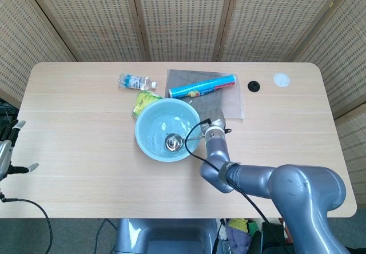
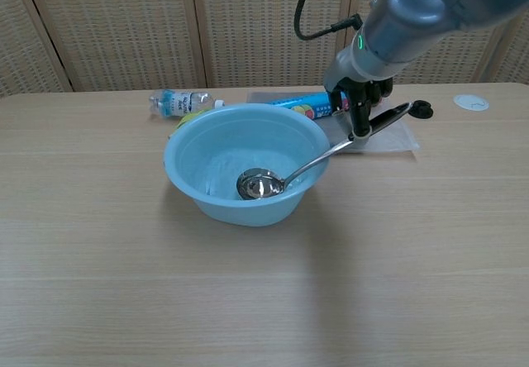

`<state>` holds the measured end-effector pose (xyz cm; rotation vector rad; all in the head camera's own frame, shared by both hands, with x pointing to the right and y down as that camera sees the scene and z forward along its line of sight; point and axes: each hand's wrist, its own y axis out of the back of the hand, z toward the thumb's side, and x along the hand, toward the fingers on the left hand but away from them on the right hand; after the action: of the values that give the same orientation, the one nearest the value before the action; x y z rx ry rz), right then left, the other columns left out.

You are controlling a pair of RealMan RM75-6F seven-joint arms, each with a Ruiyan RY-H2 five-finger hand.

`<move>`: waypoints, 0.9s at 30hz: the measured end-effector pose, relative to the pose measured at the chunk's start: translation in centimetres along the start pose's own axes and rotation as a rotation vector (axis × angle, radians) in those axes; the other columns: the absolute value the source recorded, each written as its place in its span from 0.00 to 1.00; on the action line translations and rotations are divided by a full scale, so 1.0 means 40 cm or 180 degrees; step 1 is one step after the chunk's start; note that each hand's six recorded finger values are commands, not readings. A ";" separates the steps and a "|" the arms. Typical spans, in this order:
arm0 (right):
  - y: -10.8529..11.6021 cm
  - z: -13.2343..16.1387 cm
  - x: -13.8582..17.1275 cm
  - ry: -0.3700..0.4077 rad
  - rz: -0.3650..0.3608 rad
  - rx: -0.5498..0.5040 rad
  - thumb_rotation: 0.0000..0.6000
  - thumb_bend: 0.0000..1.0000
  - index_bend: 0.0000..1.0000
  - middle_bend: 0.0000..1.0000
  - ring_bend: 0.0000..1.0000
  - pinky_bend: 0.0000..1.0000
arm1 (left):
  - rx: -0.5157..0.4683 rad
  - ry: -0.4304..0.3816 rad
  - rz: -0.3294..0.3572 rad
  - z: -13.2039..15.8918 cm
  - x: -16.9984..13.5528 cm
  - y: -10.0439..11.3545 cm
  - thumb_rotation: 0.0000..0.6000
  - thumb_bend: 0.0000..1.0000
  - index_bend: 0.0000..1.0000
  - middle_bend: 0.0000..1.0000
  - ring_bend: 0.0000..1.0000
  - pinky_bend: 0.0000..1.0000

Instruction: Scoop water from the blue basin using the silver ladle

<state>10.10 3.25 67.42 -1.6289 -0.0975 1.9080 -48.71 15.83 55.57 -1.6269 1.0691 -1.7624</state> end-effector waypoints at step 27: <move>0.119 -0.139 0.077 0.0113 0.0450 -0.1314 1.00 1.00 0.91 0.97 1.00 1.00 | 0.0016 0.0017 -0.0038 0.000 0.004 -0.007 1.00 0.00 0.00 0.00 0.00 0.00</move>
<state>13.13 -0.89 61.36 -1.9821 -0.3937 2.0629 -48.71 15.84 55.89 -1.6297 1.0587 -1.7768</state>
